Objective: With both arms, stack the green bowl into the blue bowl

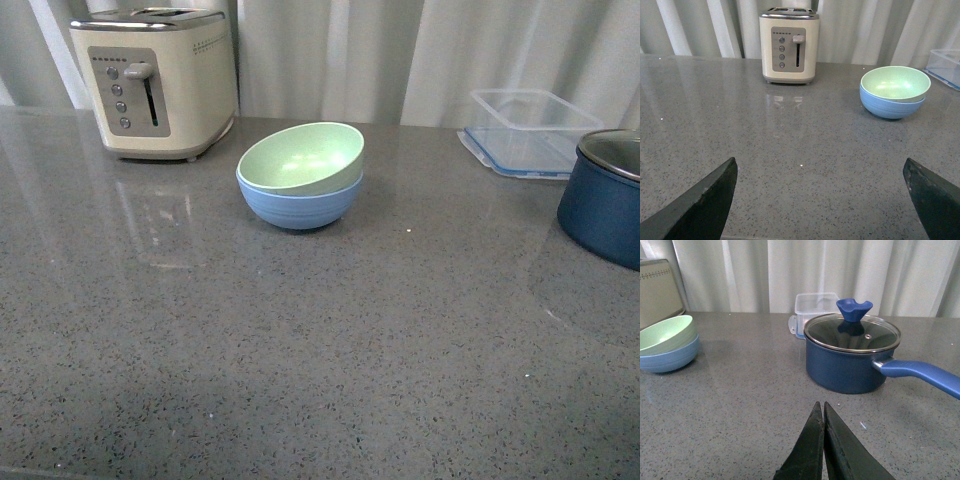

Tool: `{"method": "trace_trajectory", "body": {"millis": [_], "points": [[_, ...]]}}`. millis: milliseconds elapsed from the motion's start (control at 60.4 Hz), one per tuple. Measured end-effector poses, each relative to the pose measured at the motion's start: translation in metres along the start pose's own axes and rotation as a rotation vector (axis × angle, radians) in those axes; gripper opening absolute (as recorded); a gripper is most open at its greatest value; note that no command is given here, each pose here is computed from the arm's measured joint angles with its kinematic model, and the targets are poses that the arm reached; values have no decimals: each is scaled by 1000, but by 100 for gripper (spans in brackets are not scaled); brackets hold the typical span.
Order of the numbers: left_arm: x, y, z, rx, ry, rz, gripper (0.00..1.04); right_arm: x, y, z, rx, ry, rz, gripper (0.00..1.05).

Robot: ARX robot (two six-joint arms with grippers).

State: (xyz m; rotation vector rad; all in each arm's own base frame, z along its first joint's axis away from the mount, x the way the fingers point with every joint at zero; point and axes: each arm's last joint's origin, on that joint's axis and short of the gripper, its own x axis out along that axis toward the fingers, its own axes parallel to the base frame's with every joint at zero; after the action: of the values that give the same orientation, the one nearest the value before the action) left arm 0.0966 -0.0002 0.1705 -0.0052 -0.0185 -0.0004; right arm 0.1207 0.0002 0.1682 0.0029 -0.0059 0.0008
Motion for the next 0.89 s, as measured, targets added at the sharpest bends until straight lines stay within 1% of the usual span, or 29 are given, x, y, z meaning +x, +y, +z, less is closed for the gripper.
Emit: {"method": "trace_trajectory", "body": {"millis": [579,596,646,728,894], "points": [[0,0,0,0,0,0,98,-15,0,0,0,-6,0,1],[0,0,0,0,0,0,98,-16,0,-3,0,19,0,1],[0,0,0,0,0,0,98,-20,0,-5,0,34,2,1],[0,0,0,0,0,0,98,-23,0,-3,0,1,3,1],[0,0,0,0,-1,0,98,-23,0,-3,0,3,3,1]]}}
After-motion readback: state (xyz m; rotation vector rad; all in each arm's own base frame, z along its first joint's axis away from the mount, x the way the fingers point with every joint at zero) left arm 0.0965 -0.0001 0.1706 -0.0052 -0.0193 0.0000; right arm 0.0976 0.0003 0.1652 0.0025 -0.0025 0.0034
